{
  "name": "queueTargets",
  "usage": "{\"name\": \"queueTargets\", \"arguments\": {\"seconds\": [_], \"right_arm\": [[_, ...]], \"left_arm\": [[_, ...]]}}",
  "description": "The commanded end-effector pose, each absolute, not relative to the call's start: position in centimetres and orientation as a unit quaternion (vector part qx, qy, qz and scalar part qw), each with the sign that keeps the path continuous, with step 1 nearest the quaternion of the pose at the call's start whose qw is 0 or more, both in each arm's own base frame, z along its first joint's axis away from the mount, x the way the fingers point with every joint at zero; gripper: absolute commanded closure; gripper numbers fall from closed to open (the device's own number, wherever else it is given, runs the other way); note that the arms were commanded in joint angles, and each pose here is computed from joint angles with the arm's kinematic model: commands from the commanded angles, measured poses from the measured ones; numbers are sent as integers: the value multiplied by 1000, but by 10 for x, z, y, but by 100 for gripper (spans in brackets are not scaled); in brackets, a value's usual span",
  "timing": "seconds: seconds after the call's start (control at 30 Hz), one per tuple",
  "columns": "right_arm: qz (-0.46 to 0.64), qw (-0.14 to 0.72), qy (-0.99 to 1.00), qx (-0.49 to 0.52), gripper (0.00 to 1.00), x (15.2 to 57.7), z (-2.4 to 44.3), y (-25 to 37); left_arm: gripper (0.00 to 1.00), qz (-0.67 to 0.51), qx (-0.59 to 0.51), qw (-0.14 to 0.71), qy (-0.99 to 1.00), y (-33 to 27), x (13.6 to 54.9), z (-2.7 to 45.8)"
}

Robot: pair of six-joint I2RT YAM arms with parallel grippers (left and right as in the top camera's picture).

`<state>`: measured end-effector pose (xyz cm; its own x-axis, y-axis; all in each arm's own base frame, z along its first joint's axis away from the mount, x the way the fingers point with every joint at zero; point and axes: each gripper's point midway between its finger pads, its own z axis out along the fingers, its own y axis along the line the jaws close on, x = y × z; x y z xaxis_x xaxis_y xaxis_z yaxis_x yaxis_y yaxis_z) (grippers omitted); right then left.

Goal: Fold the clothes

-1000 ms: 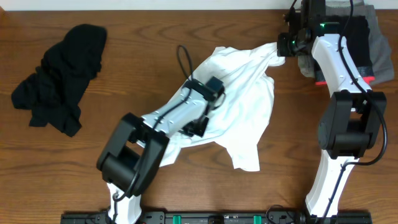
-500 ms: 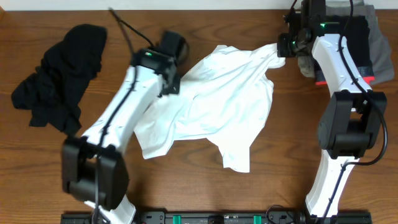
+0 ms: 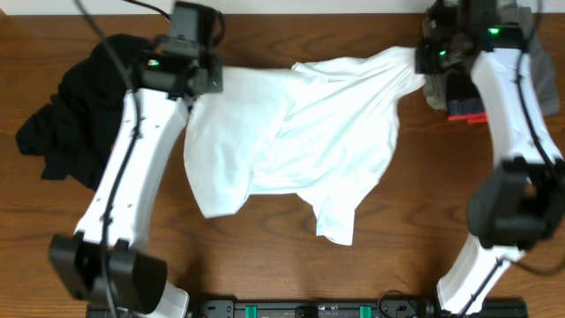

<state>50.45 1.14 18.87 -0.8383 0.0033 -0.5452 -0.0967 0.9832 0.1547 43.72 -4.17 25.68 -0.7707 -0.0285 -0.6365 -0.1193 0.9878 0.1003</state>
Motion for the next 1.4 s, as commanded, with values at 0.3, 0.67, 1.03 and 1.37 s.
{"name": "queueTargets", "arguments": {"seconds": [0.3, 0.67, 1.03, 1.37], "right_arm": [[64, 409, 908, -61, 99, 417, 347, 10], [81, 458, 882, -76, 99, 369, 397, 22], [90, 399, 909, -76, 99, 389, 355, 23], [95, 361, 925, -73, 99, 406, 325, 22]], "left_arm": [[94, 132, -96, 522, 838, 18, 366, 431], [94, 1, -33, 528, 849, -25, 336, 438], [43, -102, 133, 373, 913, -103, 429, 307], [37, -200, 206, 241, 927, -170, 468, 173]]}}
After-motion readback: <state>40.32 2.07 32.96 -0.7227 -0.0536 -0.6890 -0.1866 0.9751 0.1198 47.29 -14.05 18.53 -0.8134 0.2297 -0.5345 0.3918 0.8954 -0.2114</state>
